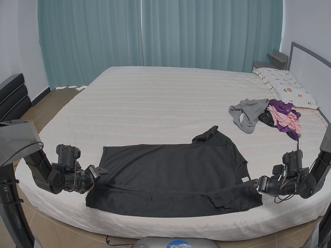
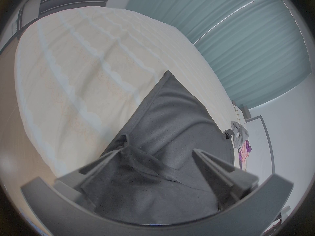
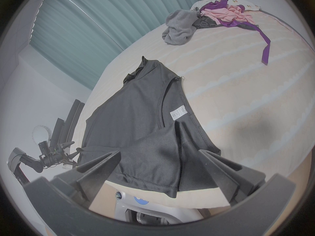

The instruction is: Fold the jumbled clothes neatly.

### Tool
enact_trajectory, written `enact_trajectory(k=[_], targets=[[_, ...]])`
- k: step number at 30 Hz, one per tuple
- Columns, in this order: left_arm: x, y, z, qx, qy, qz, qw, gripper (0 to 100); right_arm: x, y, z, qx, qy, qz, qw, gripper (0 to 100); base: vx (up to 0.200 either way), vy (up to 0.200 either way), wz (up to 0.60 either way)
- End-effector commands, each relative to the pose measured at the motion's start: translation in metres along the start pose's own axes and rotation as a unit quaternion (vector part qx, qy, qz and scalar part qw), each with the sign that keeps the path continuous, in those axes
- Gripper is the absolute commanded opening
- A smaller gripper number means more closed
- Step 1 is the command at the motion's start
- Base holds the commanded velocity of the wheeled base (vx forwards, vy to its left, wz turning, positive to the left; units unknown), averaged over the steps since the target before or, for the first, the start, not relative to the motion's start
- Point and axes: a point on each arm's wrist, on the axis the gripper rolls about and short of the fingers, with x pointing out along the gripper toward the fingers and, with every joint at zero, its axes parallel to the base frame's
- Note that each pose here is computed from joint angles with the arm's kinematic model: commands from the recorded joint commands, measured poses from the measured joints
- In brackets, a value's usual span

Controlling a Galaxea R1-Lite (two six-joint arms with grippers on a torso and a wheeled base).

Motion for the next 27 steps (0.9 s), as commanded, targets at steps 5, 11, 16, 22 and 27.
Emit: enact_trajectory(k=[5,11,16,22,27], targets=[[0.006,0.010,0.007,-0.010,-0.012,0.020,0.9997,0,0.004,-0.002,0.001,-0.001,-0.009,0.003,1.0000,100,0.000,0.000,0.00],[0.003,0.019,0.010,-0.023,-0.006,0.038,0.9990,0,0.006,-0.002,0.002,-0.002,-0.016,0.006,0.9999,100,0.000,0.000,0.00],[-0.001,0.024,0.012,-0.033,-0.009,0.045,0.9984,0,0.005,-0.002,0.003,-0.001,-0.019,0.007,0.9998,100,0.000,0.000,0.00],[-0.004,0.022,0.012,-0.035,-0.010,0.042,0.9985,0,0.006,-0.002,0.006,-0.004,-0.020,0.013,0.9997,100,0.000,0.000,0.00],[-0.004,0.020,0.011,-0.033,-0.009,0.038,0.9987,0,0.010,0.002,0.008,-0.011,-0.022,0.023,0.9994,100,0.000,0.000,0.00]])
